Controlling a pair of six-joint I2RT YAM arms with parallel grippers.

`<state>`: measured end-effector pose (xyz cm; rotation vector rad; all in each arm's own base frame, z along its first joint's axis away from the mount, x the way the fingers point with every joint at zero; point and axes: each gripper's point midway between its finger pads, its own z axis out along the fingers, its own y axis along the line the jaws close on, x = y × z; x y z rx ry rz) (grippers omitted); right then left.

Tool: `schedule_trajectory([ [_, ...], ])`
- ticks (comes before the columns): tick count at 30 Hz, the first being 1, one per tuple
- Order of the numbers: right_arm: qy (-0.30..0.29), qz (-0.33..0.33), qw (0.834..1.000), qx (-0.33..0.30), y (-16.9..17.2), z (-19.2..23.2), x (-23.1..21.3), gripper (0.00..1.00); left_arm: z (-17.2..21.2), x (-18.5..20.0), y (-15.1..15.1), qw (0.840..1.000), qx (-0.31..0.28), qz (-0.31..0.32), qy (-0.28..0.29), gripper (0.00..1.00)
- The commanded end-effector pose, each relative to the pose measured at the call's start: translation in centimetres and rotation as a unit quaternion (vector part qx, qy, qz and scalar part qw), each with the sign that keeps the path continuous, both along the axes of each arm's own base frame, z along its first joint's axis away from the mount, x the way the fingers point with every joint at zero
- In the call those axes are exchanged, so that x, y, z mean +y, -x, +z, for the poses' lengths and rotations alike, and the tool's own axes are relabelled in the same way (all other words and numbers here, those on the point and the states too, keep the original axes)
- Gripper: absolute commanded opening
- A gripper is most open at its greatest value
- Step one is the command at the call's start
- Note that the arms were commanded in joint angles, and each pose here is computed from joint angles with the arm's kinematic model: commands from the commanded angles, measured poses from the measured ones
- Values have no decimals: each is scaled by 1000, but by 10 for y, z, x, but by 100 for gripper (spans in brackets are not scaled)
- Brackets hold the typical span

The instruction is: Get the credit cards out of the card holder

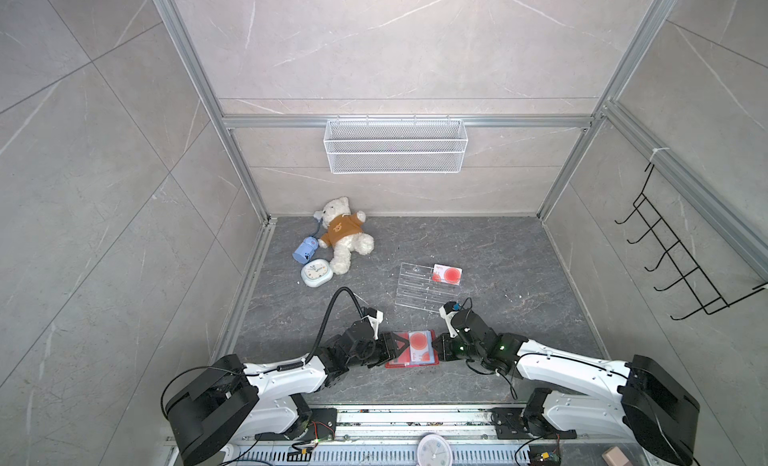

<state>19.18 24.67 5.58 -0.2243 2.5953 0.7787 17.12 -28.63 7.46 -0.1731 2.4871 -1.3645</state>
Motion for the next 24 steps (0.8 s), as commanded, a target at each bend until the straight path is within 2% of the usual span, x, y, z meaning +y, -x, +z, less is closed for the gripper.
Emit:
schedule_trajectory([
  [1,-7,6,1000,2,-3,-5,6,0,12,-11,-2,999,1,-3,49,48],
  [24,8,2,1000,24,-7,-35,4,0,-14,-17,-2,999,25,-2,32,40],
])
